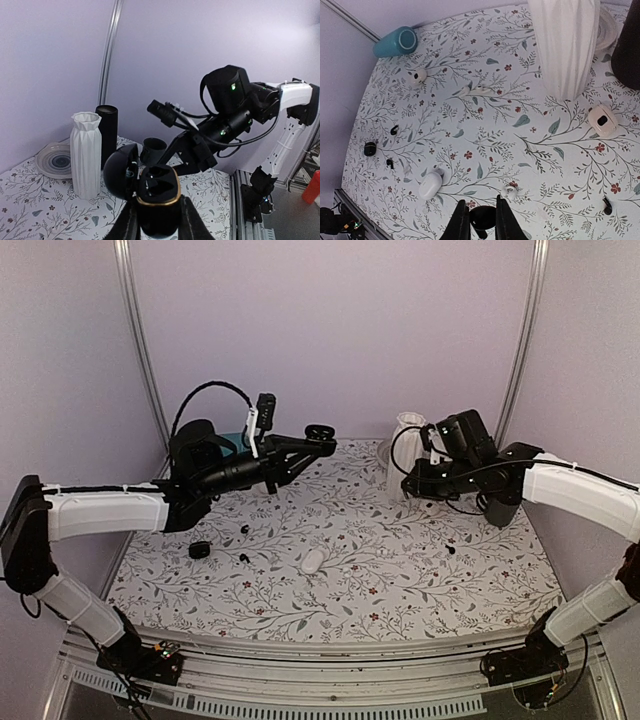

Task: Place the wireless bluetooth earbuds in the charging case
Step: Insert the left earbud into the left side groove of the charging case.

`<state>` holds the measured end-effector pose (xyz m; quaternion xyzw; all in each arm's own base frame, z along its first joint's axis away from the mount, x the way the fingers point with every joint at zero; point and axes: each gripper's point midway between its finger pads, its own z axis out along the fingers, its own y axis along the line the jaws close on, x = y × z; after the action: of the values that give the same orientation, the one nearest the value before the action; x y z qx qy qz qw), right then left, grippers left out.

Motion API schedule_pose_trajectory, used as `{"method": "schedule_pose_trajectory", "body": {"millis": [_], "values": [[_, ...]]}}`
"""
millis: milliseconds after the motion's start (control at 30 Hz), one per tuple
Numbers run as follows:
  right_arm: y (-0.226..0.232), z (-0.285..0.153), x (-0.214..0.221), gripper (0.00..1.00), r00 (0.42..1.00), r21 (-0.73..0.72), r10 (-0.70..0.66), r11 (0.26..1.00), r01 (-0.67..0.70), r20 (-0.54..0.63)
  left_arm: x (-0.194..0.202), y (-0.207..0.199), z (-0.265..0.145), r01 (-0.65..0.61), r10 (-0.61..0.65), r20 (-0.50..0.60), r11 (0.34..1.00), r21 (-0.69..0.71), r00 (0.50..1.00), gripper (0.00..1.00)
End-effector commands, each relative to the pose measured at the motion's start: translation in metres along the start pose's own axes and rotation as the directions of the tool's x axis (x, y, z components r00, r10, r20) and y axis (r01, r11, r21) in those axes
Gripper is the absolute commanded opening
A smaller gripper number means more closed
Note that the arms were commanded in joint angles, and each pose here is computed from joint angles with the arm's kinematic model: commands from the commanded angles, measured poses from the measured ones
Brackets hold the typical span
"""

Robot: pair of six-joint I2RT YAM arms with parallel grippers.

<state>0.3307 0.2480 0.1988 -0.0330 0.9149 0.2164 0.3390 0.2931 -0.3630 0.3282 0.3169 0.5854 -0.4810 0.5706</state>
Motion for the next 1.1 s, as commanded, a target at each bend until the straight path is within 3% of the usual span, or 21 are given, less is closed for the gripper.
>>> {"method": "schedule_pose_trajectory", "body": {"millis": [0, 533, 833, 1067], "values": [[0.044, -0.039, -0.043, 0.07, 0.988, -0.151, 0.021, 0.988, 0.003, 0.155, 0.004, -0.001, 0.004, 0.008, -0.009, 0.016, 0.999, 0.034, 1.000, 0.00], [0.148, -0.138, -0.090, 0.07, 0.875, -0.476, 0.110, 0.867, 0.147, 0.471, 0.015, -0.016, 0.036, 0.000, -0.001, 0.029, 0.999, 0.046, 1.000, 0.00], [0.186, -0.150, -0.080, 0.07, 0.833, -0.514, 0.093, 0.823, 0.244, 0.545, 0.009, -0.046, 0.044, -0.046, 0.038, 0.068, 0.992, 0.120, 0.997, 0.00], [0.202, -0.144, -0.065, 0.07, 0.832, -0.503, 0.060, 0.820, 0.274, 0.551, -0.003, -0.061, 0.042, -0.081, 0.068, 0.099, 0.988, 0.133, 0.993, 0.00]]}}
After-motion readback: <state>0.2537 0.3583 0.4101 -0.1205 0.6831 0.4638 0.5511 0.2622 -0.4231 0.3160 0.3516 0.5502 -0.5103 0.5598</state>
